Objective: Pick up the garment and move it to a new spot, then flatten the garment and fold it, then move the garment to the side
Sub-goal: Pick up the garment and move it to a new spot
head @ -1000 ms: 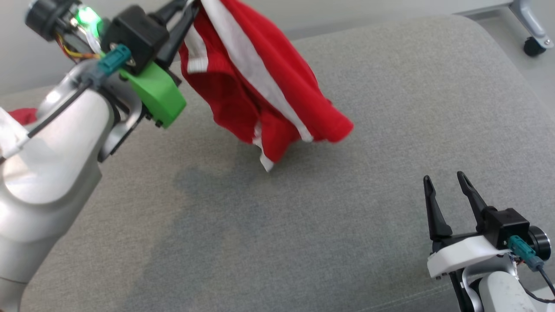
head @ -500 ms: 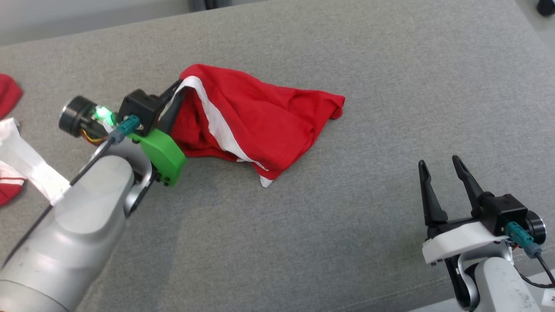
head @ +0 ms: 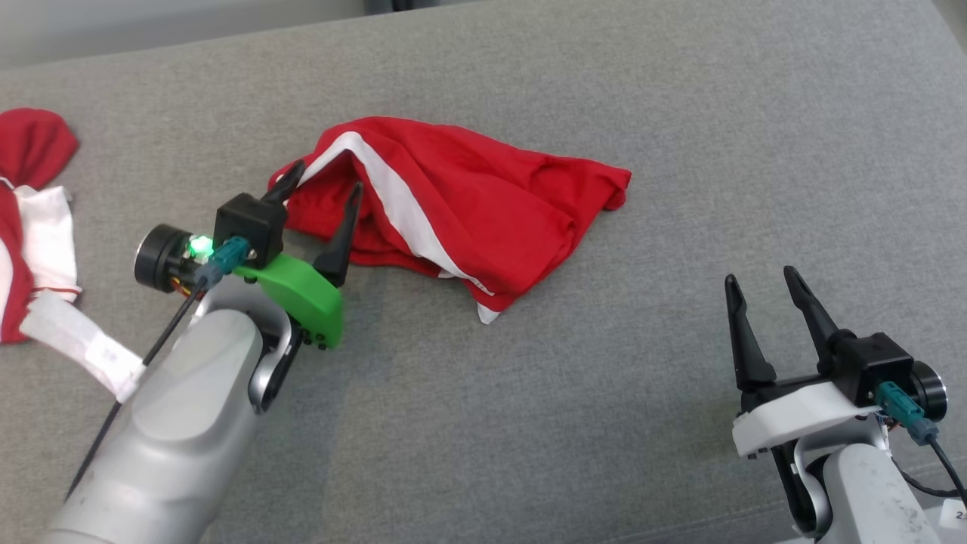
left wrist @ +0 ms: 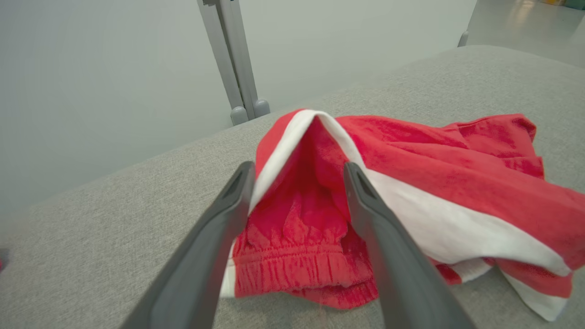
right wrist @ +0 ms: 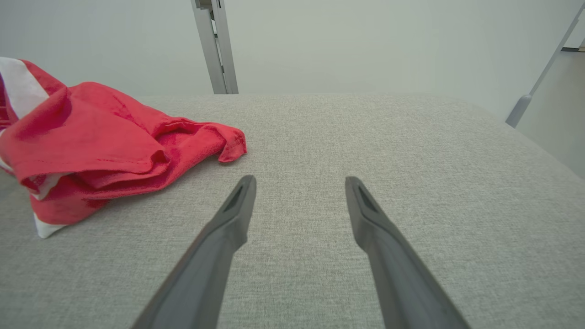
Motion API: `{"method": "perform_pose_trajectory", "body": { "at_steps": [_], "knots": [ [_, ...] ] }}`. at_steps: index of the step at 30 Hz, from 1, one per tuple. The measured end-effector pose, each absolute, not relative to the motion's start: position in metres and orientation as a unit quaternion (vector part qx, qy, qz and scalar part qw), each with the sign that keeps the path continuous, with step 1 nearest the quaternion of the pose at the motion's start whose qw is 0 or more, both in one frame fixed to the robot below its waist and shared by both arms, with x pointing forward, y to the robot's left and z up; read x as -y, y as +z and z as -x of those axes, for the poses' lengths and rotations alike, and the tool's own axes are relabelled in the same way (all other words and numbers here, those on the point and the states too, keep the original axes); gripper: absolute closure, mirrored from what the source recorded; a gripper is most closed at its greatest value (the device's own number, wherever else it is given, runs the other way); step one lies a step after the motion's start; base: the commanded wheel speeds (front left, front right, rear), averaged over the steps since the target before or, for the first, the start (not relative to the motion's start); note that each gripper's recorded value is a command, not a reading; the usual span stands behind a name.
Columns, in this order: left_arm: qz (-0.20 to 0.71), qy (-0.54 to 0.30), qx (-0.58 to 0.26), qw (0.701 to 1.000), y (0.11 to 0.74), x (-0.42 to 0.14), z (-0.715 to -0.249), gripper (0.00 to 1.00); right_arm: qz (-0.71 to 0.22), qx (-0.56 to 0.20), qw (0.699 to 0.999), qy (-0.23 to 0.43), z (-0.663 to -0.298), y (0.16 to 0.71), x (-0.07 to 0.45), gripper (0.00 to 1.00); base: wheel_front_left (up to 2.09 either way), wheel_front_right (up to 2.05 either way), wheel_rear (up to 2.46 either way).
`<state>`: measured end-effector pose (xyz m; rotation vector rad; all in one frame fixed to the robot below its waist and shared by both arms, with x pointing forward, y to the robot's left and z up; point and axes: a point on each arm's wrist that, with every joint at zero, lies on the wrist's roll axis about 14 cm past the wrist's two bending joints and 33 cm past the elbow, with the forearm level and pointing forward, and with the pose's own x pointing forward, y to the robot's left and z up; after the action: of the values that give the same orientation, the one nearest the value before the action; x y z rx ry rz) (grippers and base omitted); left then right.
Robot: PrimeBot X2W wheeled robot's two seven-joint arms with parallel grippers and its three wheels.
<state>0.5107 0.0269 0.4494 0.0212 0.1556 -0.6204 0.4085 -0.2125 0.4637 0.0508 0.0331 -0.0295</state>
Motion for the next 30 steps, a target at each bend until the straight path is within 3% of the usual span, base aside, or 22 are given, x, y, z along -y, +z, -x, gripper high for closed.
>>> {"method": "perform_pose_trajectory", "body": {
  "at_steps": [14,30],
  "knots": [
    [0.071,-0.21,-0.016,0.975,0.491,-0.072,-0.458,0.0,-0.033,0.016,0.999,0.012,-0.395,0.489,0.193,0.0,0.0,0.0,0.0],
    [0.129,-0.07,-0.017,0.989,0.476,-0.146,-0.372,0.0,-0.052,0.038,0.997,0.047,-0.369,0.505,0.168,0.0,0.0,0.0,0.0]
  ]
}}
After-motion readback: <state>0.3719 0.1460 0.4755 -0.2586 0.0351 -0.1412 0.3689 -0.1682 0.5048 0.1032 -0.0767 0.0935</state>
